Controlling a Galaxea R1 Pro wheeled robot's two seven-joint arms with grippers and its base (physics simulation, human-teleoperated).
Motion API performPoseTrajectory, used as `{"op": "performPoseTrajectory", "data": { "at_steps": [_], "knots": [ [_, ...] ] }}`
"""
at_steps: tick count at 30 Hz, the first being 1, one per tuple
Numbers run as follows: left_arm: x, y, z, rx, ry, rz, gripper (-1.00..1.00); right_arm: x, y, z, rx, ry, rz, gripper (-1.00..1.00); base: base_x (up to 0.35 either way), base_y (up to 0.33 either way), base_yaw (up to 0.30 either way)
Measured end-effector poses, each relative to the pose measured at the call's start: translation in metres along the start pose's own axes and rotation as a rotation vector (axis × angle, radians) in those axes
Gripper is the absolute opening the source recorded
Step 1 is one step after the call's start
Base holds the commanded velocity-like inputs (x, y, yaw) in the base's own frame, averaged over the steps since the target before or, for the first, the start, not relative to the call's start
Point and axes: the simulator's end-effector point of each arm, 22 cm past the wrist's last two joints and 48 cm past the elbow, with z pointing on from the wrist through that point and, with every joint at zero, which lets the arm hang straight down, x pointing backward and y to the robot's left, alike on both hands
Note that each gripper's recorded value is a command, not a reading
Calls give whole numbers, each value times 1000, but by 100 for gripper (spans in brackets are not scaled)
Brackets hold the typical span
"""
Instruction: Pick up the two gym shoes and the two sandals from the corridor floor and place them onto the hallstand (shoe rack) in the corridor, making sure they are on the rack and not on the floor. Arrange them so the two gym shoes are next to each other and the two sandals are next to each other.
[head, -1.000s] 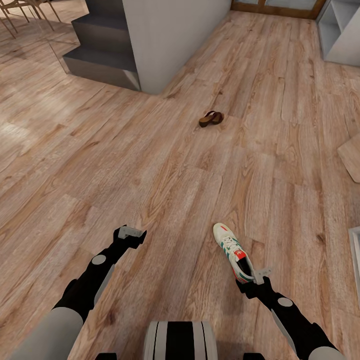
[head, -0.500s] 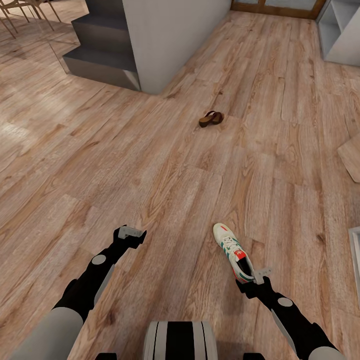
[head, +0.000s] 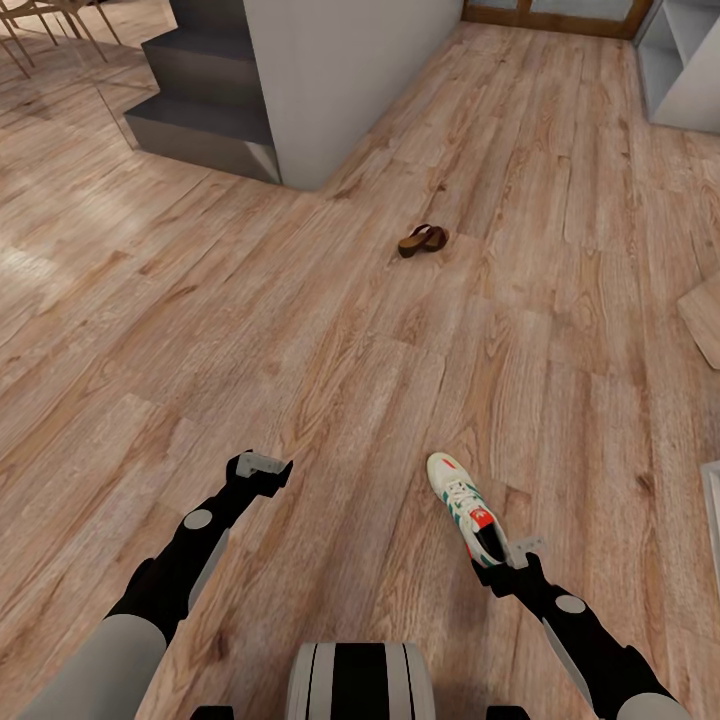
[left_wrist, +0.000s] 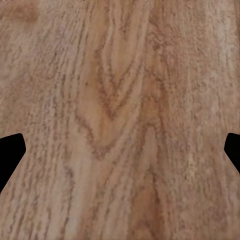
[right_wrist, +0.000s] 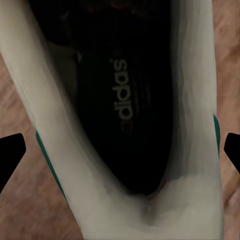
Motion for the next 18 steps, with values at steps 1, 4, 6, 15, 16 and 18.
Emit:
{"op": "performPoseTrajectory", "data": {
  "at_steps": [1,4,6,15,16,18],
  "knots": [
    [0,0,0,0,0,0,100,0,0,0,0,0,0,100,11,0,0],
    [0,0,0,0,0,0,100,0,0,0,0,0,0,100,7,0,0],
    [0,0,0,0,0,0,100,0,0,0,0,0,0,100,3,0,0],
    [0,0,0,0,0,0,100,0,0,0,-1,0,0,100,0,0,0],
    [0,0,0,0,0,0,100,0,0,0,-1,0,0,100,0,0,0],
    [0,0,0,-1,0,0,100,0,0,0,-1,0,0,100,0,0,0]
  ]
}}
